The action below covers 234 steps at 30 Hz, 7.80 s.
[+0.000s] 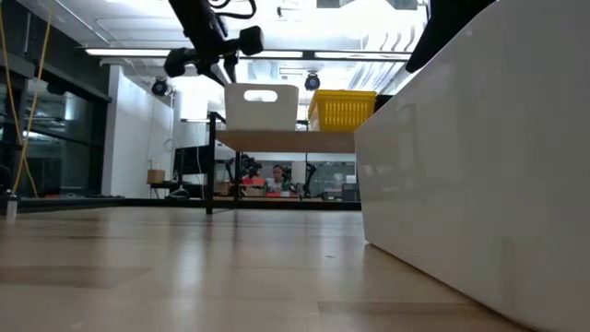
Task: Stack baskets on shelf by color
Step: Stack the right white bin on the other white bin on the shelf
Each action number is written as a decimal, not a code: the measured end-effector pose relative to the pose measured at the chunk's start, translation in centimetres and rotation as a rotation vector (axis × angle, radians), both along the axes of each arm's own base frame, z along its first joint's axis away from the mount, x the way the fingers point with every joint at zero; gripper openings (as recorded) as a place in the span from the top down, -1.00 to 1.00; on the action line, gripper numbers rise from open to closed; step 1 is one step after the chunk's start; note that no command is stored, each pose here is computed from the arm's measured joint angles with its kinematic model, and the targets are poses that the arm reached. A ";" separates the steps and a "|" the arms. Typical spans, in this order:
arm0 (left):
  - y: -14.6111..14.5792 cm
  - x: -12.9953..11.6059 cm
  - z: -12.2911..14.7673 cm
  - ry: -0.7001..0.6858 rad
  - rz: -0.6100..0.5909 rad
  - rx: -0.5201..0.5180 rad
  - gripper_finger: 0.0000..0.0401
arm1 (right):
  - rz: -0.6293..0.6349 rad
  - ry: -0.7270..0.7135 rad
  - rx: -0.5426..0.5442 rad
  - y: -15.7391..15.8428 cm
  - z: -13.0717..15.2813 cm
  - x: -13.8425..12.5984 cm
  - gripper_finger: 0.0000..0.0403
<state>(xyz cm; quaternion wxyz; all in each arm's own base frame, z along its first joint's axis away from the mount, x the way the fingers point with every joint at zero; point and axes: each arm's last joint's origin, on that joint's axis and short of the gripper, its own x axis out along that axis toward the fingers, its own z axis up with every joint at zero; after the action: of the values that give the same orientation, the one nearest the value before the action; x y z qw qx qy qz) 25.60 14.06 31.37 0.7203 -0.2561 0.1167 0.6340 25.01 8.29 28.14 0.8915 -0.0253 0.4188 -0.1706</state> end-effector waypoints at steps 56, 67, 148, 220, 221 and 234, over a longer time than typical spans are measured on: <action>-18.1 -10.8 -9.2 -0.266 -1.115 0.668 0.17 | 0.229 0.071 0.437 1.4 -3.6 4.7 -0.06; -18.1 -10.7 -9.6 -0.249 -1.127 0.611 0.17 | 0.222 0.117 0.297 3.6 -4.2 3.5 -0.05; -18.1 -10.7 -9.8 -0.259 -1.122 0.575 0.17 | 0.387 -0.216 0.066 0.2 7.4 8.1 1.00; -17.8 -10.6 -9.8 -0.246 -1.104 0.575 0.17 | 0.060 -0.202 -0.429 -24.5 14.4 9.8 1.00; -17.8 -10.6 -9.8 -0.246 -1.104 0.575 0.17 | 0.059 -0.203 -0.429 -24.5 14.4 9.8 1.00; -17.8 -10.6 -9.8 -0.246 -1.104 0.576 0.17 | 0.060 -0.171 -0.407 -24.9 13.1 10.7 0.87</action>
<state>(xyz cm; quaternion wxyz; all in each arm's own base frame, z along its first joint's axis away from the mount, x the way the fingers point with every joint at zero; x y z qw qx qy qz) 15.00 -3.79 21.56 0.9893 -0.0254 -0.0274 0.1411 35.72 -16.61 41.27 0.9050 -0.2026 0.2975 -0.2266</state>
